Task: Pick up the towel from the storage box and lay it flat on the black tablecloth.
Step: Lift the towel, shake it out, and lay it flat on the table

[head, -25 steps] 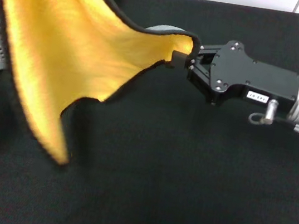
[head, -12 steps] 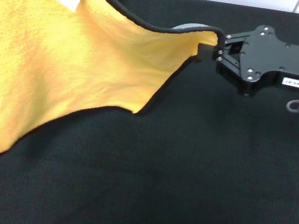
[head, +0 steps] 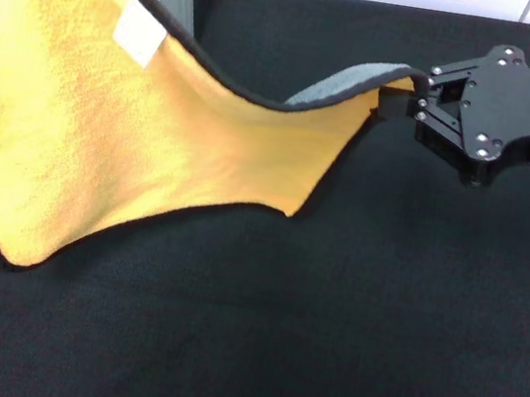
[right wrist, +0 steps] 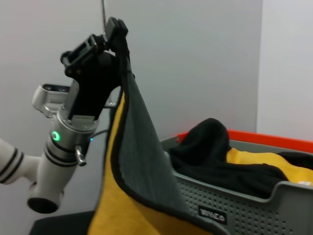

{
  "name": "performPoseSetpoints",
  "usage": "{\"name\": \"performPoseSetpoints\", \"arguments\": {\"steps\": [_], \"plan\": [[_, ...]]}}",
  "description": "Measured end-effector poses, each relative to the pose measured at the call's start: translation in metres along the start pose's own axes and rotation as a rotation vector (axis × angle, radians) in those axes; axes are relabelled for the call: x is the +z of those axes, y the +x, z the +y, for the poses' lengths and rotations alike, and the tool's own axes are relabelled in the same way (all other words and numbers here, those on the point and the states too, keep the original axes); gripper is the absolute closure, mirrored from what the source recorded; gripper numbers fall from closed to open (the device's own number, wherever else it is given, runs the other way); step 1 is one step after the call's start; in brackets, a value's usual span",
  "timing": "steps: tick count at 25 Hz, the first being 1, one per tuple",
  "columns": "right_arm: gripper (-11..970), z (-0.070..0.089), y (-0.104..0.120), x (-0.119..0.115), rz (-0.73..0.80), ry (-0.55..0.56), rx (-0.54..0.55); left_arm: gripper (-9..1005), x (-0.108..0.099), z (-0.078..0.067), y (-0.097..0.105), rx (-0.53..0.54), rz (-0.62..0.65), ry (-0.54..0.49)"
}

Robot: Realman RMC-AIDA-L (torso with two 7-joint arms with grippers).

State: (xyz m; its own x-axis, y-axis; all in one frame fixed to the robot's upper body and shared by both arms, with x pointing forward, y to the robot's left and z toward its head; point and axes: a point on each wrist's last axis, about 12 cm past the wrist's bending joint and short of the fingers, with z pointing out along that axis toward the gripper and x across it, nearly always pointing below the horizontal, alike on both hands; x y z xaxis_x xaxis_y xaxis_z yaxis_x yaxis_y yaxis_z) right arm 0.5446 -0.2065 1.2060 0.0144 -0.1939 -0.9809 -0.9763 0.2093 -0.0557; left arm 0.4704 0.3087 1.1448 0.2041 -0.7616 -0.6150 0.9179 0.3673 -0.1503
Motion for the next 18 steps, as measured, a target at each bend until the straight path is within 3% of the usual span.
{"name": "performPoseSetpoints", "arguments": {"steps": [11,18], "plan": [[927,0.027,-0.014,-0.033,0.010,-0.073,0.002,969,-0.022,-0.022,-0.025,-0.045,0.120,0.038],[925,0.046,-0.018,-0.047,0.042,-0.165,0.024,969,-0.027,-0.031,-0.022,-0.132,0.205,0.057]]}}
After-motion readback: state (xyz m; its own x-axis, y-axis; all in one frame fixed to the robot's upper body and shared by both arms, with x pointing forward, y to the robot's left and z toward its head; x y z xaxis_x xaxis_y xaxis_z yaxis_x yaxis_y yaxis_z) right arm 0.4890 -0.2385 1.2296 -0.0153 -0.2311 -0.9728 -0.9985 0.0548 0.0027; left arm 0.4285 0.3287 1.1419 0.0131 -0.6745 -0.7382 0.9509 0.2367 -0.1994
